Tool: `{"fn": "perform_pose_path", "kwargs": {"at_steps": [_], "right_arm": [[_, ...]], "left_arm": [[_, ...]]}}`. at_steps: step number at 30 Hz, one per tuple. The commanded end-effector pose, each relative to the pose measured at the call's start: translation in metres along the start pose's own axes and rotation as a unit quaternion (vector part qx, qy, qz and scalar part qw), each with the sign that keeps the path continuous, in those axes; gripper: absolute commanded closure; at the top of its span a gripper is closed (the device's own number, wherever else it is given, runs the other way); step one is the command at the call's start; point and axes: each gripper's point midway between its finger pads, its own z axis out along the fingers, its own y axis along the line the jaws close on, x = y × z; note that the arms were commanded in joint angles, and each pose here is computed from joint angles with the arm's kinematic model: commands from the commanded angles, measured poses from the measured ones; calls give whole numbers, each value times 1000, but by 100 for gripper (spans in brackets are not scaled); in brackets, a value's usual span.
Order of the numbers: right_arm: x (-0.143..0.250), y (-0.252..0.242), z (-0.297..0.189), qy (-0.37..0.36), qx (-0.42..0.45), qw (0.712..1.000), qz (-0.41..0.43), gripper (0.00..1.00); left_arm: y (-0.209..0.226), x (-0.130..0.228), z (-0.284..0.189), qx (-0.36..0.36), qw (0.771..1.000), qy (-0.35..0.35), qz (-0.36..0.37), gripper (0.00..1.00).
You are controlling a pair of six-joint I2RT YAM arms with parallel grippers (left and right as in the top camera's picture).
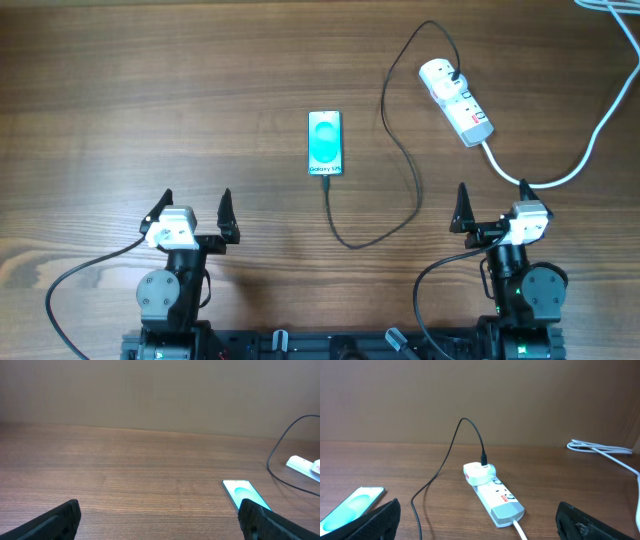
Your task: Plug charger to phone and switch on socket
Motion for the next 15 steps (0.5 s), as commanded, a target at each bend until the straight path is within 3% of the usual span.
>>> {"fn": "perform_pose_path", "kwargs": {"at_steps": [1,8,15], "right_arm": [[-1,-4,-1,-5,9,1000,7,0],[-1,-4,-1,-5,9,1000,7,0],[-1,-4,-1,-5,9,1000,7,0]], "left_arm": [[1,1,-1,-2,1000,1,3,0],[1,1,-1,-1,998,1,55,0],[19,-3,-2,-55,998,-8,30,0]]}}
